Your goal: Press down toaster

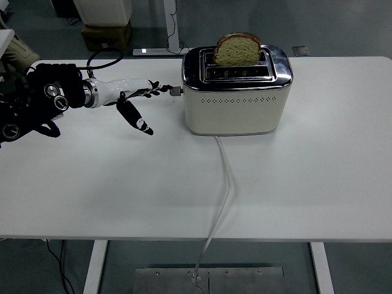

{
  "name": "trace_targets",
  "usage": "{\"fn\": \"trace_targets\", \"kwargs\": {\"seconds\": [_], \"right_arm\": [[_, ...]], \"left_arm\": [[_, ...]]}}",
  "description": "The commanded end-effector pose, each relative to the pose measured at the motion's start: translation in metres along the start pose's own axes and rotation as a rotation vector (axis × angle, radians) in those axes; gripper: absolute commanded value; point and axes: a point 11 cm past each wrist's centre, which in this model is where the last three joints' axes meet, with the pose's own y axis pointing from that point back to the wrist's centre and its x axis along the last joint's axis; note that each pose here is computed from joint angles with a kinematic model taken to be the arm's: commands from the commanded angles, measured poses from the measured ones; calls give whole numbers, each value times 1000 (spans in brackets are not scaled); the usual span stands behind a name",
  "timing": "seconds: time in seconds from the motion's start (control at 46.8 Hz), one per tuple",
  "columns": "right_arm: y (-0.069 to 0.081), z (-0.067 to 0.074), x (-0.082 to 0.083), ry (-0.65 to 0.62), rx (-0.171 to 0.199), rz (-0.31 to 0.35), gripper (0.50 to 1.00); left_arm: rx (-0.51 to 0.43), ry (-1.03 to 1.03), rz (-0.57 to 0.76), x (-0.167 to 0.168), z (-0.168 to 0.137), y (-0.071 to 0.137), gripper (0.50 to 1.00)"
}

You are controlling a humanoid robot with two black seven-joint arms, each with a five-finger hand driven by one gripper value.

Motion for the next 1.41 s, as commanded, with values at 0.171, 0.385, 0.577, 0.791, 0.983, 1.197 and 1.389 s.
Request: {"fn": "trace_targets", "kwargs": {"seconds": [0.171,0.385,0.577,0.791,0.983,1.197,1.389], "right_arm": [[0,1,1,0,-2,3,998],[0,2,1,0,-4,2,1000],[0,4,1,-1,-7,4,1000],[1,6,1,-1,-10,4,998],[2,17,2,-4,-29,6,998],[2,19,2,-5,-32,4,1000],[2,22,2,-5,-36,5,1000]], "left_arm": [[7,11,0,-2,-1,-8,1000],[-2,24,-5,-7,-2,-10,1000],[-3,56,-12,-12,-6,-11,1000],[10,80,-13,-24,-17,-15,1000],[12,102,-3,-31,-24,-18,1000],[-9,120,33,-26,-30,-17,1000],[-12,140,31,-33,-38,-19,1000]]}}
